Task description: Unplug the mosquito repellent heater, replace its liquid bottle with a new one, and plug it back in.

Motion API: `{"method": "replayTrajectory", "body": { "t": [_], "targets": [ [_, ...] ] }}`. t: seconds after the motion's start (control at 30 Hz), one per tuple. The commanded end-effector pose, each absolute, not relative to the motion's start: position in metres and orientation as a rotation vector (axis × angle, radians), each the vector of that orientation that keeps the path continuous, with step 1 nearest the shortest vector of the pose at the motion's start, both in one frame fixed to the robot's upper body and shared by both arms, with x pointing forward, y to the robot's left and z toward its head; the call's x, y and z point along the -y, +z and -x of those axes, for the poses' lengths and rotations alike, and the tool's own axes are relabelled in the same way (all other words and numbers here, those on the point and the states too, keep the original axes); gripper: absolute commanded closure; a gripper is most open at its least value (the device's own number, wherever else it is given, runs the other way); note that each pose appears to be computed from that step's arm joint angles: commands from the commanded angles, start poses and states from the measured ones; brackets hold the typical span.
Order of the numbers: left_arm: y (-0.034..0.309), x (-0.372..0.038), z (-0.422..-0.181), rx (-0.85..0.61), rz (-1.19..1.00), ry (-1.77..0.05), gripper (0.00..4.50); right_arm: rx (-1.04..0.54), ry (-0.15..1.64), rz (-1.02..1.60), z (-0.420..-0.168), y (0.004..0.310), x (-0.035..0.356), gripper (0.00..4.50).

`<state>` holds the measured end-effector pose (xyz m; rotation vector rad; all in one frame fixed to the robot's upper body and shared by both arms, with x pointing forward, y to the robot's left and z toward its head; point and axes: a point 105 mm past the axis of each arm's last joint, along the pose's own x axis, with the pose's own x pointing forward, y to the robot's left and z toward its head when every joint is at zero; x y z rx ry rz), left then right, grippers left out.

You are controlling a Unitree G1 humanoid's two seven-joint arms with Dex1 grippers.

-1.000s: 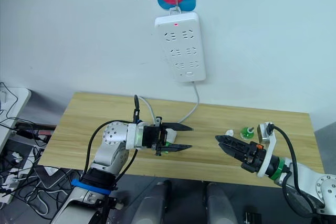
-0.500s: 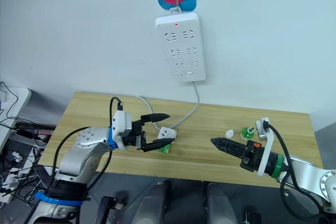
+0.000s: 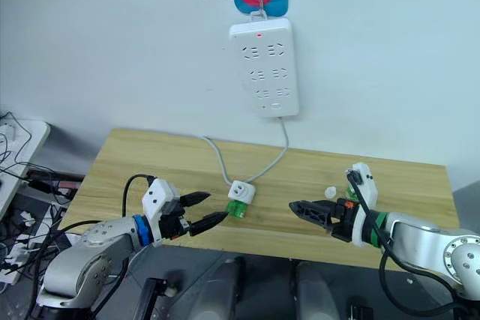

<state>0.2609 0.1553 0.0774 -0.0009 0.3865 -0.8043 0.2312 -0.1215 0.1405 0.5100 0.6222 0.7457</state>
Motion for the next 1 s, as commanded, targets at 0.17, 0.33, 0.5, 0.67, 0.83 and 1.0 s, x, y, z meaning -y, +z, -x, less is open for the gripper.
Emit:
{"method": "replayTrajectory", "body": {
  "t": [0.17, 0.33, 0.5, 0.67, 0.83, 1.0],
  "targets": [
    [0.064, -0.142, -0.258, -0.403, 0.004, -0.748, 0.04, -0.567, 0.731, -0.483, -0.23, 0.147, 0.115, 0.0],
    [0.05, -0.129, -0.266, -0.391, -0.023, -0.706, 0.04, -0.55, 0.705, -0.478, -0.23, 0.147, 0.111, 0.0],
    [0.039, -0.121, -0.281, -0.372, -0.079, -0.613, 0.04, -0.538, 0.676, -0.495, -0.229, 0.146, 0.108, 0.0],
    [0.03, -0.111, -0.283, -0.378, -0.12, -0.579, 0.04, -0.537, 0.66, -0.507, -0.228, 0.144, 0.106, 0.0],
    [0.018, -0.105, -0.282, -0.417, -0.174, -0.554, 0.04, -0.53, 0.65, -0.523, -0.228, 0.144, 0.104, 0.0],
    [0.015, -0.103, -0.288, -0.392, -0.241, -0.539, 0.04, -0.521, 0.643, -0.534, -0.231, 0.146, 0.104, 0.0]
  ]
}}
